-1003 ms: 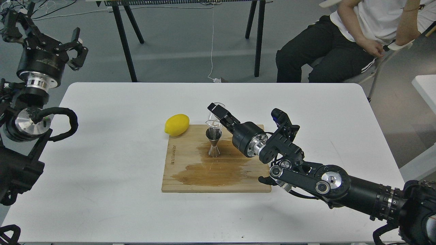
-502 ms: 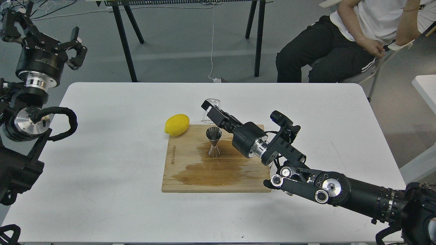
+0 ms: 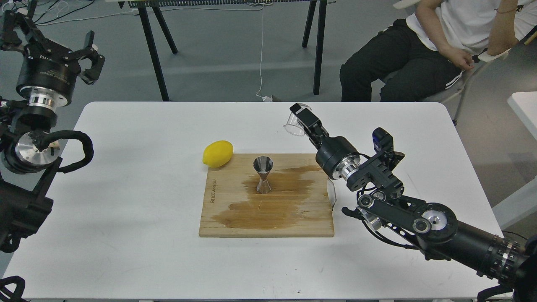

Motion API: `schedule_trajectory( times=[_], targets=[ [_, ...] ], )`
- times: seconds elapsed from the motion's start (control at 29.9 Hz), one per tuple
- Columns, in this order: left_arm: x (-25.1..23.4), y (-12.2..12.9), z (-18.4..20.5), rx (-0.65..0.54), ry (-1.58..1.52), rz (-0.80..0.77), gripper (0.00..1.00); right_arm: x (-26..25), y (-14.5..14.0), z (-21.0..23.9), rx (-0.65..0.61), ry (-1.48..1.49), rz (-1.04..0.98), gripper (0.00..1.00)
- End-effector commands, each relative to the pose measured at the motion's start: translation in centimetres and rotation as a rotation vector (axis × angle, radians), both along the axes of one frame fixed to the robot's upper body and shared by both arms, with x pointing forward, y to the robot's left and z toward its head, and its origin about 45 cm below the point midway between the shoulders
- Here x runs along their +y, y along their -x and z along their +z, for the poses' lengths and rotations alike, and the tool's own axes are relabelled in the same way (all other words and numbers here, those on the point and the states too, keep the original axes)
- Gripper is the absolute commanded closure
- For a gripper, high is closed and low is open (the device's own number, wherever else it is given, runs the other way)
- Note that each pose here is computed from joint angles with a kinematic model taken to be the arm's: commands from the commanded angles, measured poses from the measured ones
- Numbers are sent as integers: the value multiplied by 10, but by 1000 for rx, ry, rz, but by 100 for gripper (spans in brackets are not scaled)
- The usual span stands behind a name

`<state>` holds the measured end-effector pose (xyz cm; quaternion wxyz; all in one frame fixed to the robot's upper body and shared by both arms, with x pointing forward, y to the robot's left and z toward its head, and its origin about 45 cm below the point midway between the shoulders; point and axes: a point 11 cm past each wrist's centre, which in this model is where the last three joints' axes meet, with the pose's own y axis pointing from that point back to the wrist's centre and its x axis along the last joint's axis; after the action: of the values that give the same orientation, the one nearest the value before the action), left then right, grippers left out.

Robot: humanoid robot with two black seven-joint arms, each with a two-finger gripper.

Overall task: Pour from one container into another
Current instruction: 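Pull the glass back from the jigger toward the table edge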

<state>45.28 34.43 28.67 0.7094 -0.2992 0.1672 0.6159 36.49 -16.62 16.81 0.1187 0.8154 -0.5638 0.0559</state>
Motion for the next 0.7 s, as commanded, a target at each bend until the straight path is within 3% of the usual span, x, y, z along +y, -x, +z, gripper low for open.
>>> schedule_trajectory(
  times=[0.0,0.23,0.43,0.67],
  targets=[
    [-6,0,-5,12,1,-11,0,-29,-7,2,156,-218,-167,67],
    [-5,0,-3,8,3,-7,0,-92,-1,-15,323,-497,-384,64],
    [-8,0,-5,13,2,-15,0,-126,24,-43,542,-1003,-498,64],
    [-10,0,-6,16,1,-20,0,-176,47,-85,646,-1385,-674,64]
  ],
)
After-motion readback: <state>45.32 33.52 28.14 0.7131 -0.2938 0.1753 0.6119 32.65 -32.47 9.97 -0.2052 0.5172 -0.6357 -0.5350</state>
